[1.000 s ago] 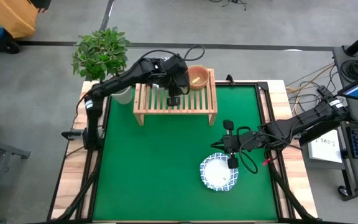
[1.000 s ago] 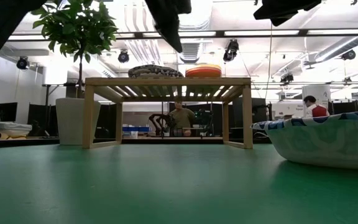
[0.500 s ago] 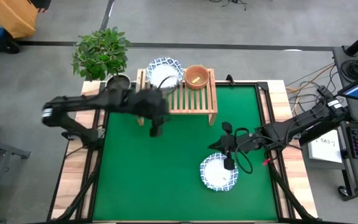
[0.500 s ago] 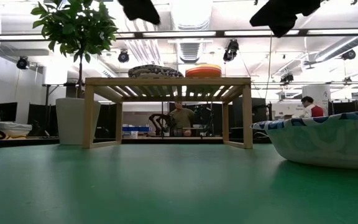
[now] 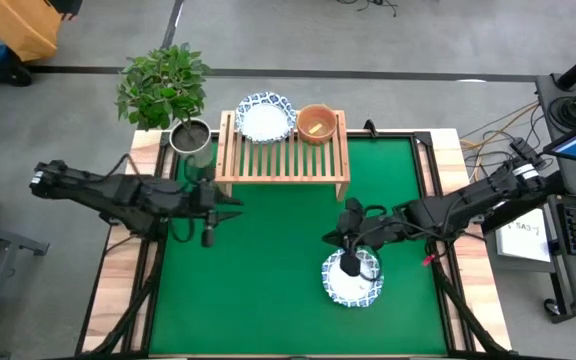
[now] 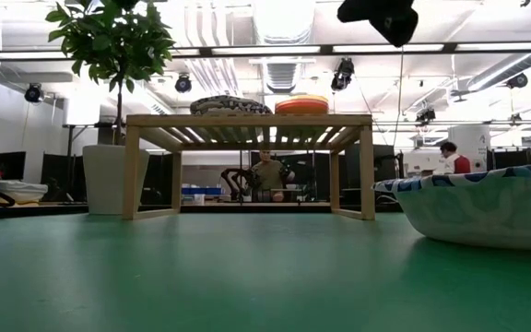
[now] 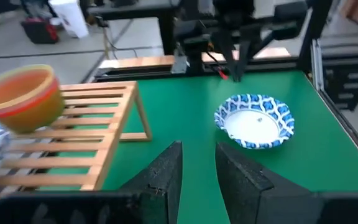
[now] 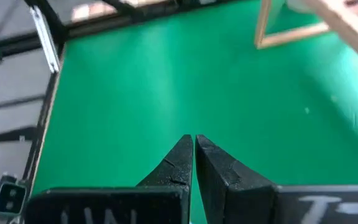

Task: Place and stack bowls onto a shelf
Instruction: Stack the white patterned bowl on top of the white patterned bowl on the shelf

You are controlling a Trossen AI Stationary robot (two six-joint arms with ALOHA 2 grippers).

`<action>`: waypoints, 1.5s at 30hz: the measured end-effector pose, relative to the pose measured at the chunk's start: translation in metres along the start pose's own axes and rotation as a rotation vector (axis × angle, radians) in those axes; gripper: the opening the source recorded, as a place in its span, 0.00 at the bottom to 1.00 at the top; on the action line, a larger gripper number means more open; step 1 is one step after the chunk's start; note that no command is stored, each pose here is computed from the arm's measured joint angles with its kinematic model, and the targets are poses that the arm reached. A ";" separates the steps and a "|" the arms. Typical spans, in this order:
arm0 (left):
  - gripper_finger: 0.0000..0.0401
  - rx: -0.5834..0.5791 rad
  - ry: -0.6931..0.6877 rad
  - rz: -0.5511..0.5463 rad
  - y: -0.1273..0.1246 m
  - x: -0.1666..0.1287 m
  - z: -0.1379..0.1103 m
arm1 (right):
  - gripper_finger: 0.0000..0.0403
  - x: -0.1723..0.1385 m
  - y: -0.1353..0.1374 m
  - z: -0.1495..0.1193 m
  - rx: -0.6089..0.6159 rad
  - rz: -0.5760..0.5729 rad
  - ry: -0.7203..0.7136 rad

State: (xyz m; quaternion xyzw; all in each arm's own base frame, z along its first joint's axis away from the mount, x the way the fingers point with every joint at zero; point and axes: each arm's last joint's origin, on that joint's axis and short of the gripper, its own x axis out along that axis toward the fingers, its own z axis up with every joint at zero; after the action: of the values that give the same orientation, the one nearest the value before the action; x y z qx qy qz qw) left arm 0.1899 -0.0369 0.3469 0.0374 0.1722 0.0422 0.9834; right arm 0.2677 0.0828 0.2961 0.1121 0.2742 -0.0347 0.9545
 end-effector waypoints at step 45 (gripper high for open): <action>0.20 -0.105 -0.243 0.031 0.021 -0.062 -0.033 | 0.33 0.102 -0.016 -0.067 -0.328 -0.090 0.881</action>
State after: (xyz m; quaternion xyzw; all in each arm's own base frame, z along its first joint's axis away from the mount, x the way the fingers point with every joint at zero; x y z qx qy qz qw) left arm 0.1185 -0.0202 0.3385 -0.0067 0.0485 0.0615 0.9969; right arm 0.3170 0.0827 0.1835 -0.0482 0.6596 0.0187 0.7499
